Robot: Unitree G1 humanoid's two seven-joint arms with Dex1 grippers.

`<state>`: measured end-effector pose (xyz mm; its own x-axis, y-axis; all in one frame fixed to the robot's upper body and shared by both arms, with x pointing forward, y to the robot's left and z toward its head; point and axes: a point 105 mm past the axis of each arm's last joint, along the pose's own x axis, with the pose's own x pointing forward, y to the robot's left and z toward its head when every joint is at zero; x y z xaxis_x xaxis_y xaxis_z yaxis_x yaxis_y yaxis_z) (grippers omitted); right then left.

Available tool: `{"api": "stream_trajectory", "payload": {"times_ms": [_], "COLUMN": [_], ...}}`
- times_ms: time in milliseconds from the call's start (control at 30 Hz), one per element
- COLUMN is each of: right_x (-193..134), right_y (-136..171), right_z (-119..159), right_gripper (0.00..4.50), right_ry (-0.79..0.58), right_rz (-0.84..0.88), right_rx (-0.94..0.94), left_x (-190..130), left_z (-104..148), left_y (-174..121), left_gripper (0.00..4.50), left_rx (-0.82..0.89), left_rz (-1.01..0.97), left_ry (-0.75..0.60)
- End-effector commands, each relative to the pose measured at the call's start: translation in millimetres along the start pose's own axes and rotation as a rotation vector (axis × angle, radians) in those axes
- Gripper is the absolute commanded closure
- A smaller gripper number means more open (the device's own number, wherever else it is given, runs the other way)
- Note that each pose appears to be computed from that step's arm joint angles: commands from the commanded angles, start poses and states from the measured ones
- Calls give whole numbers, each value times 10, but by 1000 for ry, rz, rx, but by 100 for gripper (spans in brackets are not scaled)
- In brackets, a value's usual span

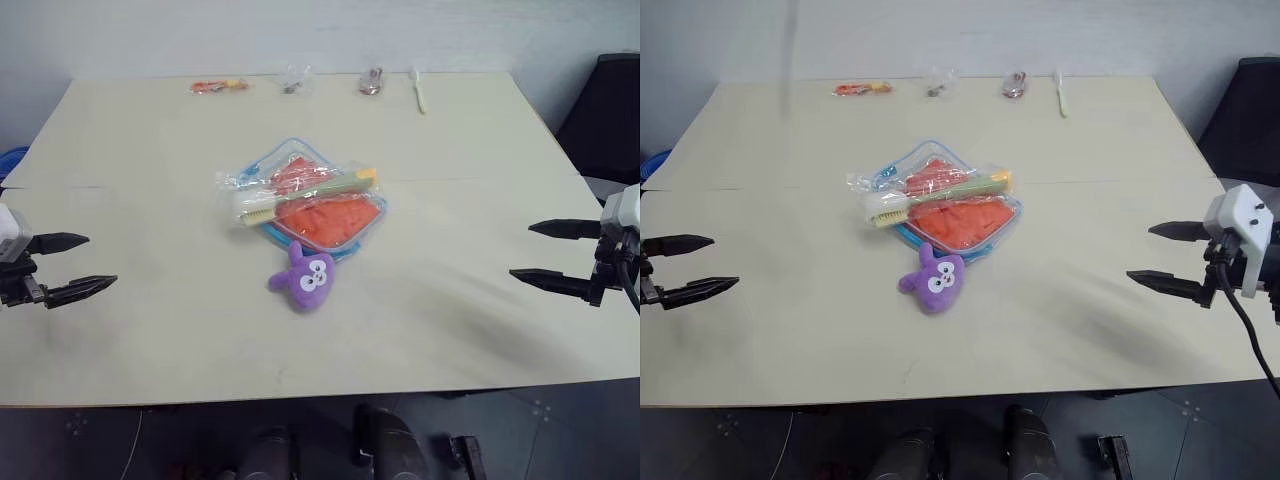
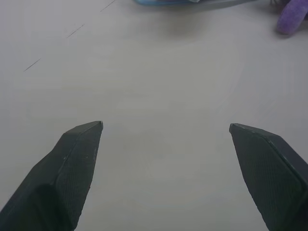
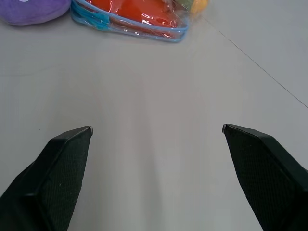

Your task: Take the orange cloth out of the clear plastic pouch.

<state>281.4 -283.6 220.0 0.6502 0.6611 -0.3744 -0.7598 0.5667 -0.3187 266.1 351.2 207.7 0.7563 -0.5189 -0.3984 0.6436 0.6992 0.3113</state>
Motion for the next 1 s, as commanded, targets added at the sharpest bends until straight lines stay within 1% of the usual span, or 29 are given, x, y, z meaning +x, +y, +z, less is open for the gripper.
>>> {"api": "stream_trajectory", "payload": {"times_ms": [33,233,400,567,1000], "right_x": [-1,-7,-10,5,42], "right_y": [-3,-13,-3,8,31], "right_z": [125,92,70,62,111], "right_gripper": [0,0,0,0,0], "right_ry": [-42,-30,-17,-21,-49], "right_rz": [-8,-29,-32,-24,-6], "right_rx": [-44,-50,-47,-9,23], "left_x": [-10,24,58,82,150], "left_z": [77,49,49,59,181], "left_y": [0,18,-13,-35,-62], "left_gripper": [4,4,4,4,4], "left_rx": [48,54,22,7,19], "left_rz": [-3,7,-15,-33,-47], "left_ry": [-6,8,2,-7,-54]}}
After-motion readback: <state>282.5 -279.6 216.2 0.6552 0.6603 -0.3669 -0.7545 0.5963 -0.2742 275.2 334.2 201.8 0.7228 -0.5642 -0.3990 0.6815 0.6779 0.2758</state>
